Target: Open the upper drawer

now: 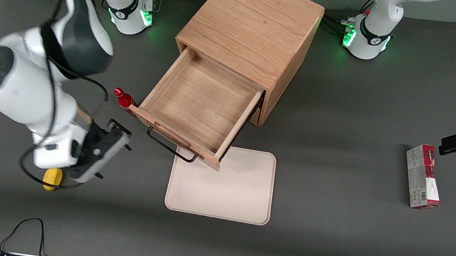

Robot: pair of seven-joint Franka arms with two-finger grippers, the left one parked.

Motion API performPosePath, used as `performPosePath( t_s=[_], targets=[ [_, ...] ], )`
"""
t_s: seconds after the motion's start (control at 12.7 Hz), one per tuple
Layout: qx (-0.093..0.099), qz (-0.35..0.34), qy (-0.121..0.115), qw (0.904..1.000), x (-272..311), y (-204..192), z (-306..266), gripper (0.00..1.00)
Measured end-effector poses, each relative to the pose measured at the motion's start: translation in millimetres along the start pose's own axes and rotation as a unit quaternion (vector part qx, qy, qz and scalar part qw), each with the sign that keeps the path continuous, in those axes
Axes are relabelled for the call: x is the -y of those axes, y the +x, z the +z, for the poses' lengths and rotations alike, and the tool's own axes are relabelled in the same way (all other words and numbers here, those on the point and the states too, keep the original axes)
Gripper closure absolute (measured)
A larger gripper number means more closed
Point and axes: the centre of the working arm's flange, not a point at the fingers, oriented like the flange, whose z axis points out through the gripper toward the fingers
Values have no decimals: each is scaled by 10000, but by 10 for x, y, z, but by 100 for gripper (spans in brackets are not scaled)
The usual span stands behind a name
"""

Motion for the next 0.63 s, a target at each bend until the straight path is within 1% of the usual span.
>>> performPosePath(
  t_s=[0.08,0.16,0.24,0.32,0.47,0.55,0.63],
  targets=[
    [175,495,142,9985,-61,-230,-241,0],
    [330,995,198,9943,-96,-460,-469,0],
    [449,1507,179,9874,-92,-687,-654,0],
    [544,2110,142,9759,-30,-921,-788,0],
    [718,3250,109,9429,228,-1442,-933,0],
    [745,3589,89,9304,352,-1720,-982,0],
    [768,3785,47,9224,447,-1997,-1033,0]
  ],
)
